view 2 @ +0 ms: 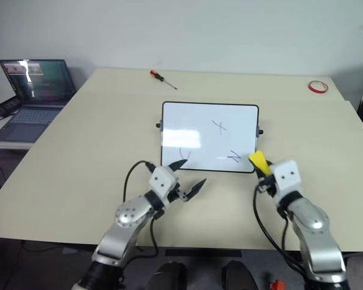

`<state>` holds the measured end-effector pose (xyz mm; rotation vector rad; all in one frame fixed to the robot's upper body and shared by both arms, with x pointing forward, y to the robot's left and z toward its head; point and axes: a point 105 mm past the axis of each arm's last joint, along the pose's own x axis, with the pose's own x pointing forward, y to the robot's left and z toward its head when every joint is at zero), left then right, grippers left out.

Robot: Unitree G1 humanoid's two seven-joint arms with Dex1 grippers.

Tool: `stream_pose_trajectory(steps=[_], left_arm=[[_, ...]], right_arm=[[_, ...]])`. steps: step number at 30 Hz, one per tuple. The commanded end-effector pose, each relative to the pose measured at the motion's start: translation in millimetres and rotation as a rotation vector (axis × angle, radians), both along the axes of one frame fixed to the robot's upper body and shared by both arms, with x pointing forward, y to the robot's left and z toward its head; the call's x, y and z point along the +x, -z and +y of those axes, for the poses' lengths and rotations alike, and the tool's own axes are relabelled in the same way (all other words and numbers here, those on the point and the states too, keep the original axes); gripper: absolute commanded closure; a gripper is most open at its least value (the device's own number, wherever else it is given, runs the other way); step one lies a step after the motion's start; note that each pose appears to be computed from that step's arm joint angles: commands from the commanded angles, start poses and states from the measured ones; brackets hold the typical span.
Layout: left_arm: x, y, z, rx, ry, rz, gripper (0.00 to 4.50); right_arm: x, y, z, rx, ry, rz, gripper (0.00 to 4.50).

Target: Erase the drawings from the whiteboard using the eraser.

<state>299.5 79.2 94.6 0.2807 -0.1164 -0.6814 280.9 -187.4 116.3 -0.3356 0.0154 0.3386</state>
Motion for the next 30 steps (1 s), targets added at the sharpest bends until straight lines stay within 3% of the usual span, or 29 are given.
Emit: stream_pose_trajectory(steps=[1,6,16,23,30], left_arm=[[-3,-15,12,-0.034,-0.082,-0.05,0.0],[1,-13,17,-0.046,-0.128,-0.042,0.0],[2,-16,11,-0.039,-0.108,-0.05,0.0],[8,-22,4,-0.03,-0.044,-0.075,0.0],[18,-29,6,0.002,-0.056,-0.135,0.0]], right_arm=[[-16,-5,-6,-0.059,-0.04,-0.055,3.36],[-20,5,-8,-0.078,-0.054,-0.048,3.36],[-8,-5,-2,-0.064,-0.068,-0.094,3.36],[24,-33,17,-0.031,-0.057,-0.216,3.36],[74,-65,67,0.031,-0.156,-0.319,3.36]])
